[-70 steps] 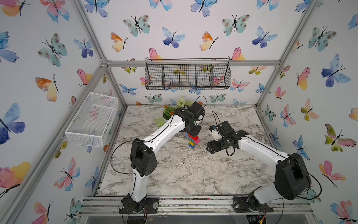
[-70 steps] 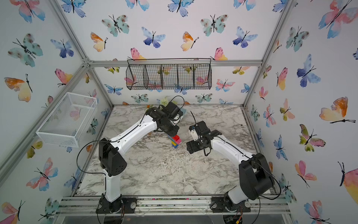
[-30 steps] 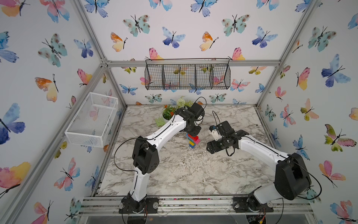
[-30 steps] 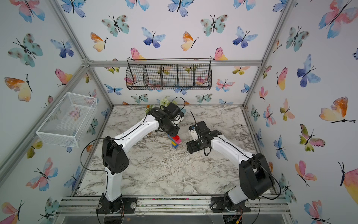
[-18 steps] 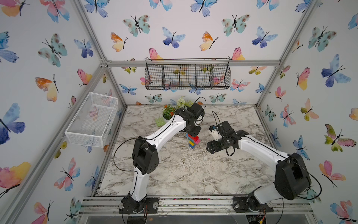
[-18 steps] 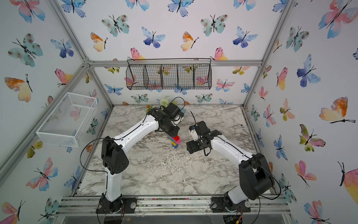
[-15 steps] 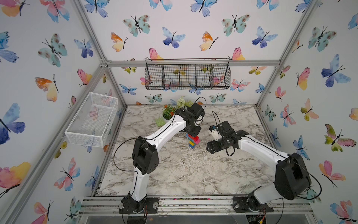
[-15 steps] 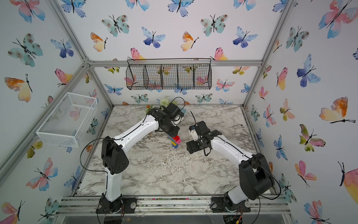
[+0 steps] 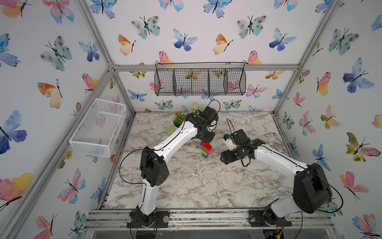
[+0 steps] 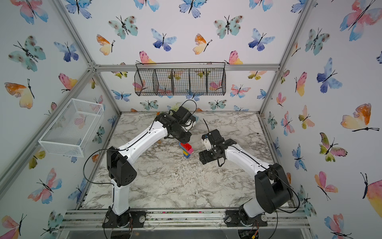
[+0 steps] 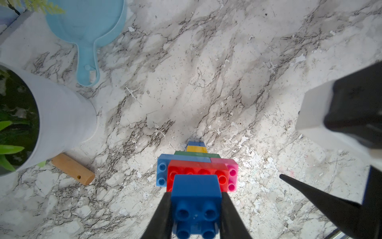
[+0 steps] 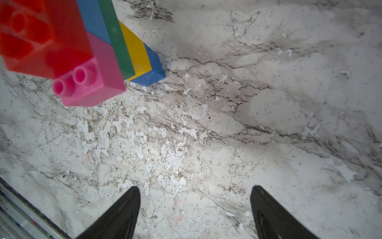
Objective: Assemble a spoon with lego
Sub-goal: Assemble the lego brick with the lego brick.
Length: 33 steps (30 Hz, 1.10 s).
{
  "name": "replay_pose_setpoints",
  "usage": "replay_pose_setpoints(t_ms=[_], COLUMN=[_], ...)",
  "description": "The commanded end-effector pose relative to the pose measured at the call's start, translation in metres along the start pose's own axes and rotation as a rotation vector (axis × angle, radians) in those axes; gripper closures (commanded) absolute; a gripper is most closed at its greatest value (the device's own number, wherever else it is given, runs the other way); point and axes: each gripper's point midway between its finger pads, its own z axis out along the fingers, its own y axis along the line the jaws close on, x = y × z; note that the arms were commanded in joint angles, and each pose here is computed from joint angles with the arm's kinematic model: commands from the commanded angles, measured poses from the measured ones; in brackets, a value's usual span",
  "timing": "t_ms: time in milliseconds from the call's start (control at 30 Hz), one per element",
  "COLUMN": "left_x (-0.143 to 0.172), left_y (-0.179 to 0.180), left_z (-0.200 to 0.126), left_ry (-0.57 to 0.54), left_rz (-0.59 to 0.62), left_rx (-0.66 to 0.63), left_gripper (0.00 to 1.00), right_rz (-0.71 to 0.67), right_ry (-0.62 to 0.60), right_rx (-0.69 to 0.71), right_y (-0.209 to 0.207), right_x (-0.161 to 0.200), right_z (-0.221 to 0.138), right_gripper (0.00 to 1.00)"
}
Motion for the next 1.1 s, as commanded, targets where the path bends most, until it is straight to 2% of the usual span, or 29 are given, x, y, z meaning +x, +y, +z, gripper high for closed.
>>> replay_pose_setpoints(t_ms=[0,300,333,467,800,1067], left_x=[0.008,0.009,0.013,0.015,0.025,0.021], left_y=[-0.003,-0.005,-0.005,-0.006,-0.002,-0.002], left_z=[-0.011,-0.004,0.009,0.015,0.022,0.026], left_ry=[0.010,0.025,0.056,0.070,0.103,0.098], left_rz=[-0.005,-0.005,-0.005,-0.006,-0.010,-0.010], left_rx=[0.013,0.027,0.024,0.029,0.011,0.007], left_gripper=[0.77,0.77,0.77,0.77,0.77,0.77], right_rz=[-0.005,-0.007,-0.007,-0.007,-0.006,-0.006], right_ry=[0.009,0.008,0.009,0.010,0.014,0.014], right_rx=[-0.010,-0.010,-0.011,-0.011,-0.010,-0.010], right_y=[0.000,0.000,0.001,0.001,0.000,0.000], right_x=[0.003,0.004,0.004,0.004,0.005,0.005], right_z=[0.003,0.002,0.002,0.003,0.004,0.003], right_gripper=[0.14,0.14,0.14,0.14,0.14,0.14])
